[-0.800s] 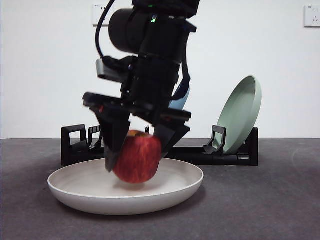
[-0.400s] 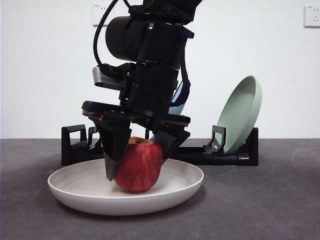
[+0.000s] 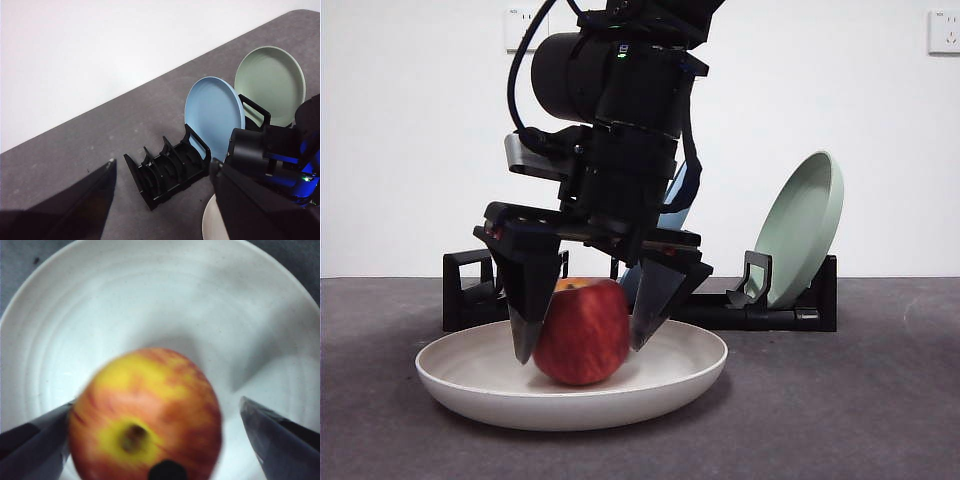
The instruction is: Take the yellow plate from the plate rack,put the plate on the table,take the apple from the table,put the apple in the plate
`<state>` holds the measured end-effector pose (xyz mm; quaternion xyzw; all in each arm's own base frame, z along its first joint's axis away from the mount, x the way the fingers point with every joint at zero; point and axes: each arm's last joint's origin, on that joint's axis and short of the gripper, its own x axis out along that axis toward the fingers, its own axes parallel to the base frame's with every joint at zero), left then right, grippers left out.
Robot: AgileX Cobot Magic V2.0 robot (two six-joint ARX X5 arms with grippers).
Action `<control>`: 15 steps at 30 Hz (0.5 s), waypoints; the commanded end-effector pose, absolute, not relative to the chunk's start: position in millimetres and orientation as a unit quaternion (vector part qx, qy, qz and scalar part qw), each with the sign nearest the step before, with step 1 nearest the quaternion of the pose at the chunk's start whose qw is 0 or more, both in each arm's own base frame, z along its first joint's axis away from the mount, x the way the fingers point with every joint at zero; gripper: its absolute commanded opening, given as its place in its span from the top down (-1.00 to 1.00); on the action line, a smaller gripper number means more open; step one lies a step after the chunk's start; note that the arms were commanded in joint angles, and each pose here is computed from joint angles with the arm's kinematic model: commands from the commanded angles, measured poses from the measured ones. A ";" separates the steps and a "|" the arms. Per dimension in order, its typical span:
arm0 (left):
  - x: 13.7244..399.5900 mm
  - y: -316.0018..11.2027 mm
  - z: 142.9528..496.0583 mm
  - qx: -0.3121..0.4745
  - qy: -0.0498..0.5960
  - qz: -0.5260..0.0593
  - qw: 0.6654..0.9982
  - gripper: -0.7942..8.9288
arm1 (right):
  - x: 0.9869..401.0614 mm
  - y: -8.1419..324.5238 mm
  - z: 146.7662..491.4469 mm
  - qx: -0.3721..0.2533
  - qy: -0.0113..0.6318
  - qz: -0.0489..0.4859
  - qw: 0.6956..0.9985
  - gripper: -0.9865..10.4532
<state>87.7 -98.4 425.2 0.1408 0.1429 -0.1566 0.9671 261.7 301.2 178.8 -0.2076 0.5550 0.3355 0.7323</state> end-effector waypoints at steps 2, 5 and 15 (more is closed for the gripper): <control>87.8 -97.8 425.5 0.132 0.142 -0.154 0.969 0.19 | 260.9 301.3 179.8 -0.211 0.557 0.336 0.730 -0.23; 88.8 -99.4 425.1 0.132 0.144 -0.155 0.968 0.19 | 259.5 298.8 191.6 -0.206 0.546 0.339 0.738 -0.22; 106.0 -124.6 419.1 0.133 0.153 -0.154 0.967 0.19 | 242.5 266.1 278.2 -0.180 0.462 0.362 0.789 -0.21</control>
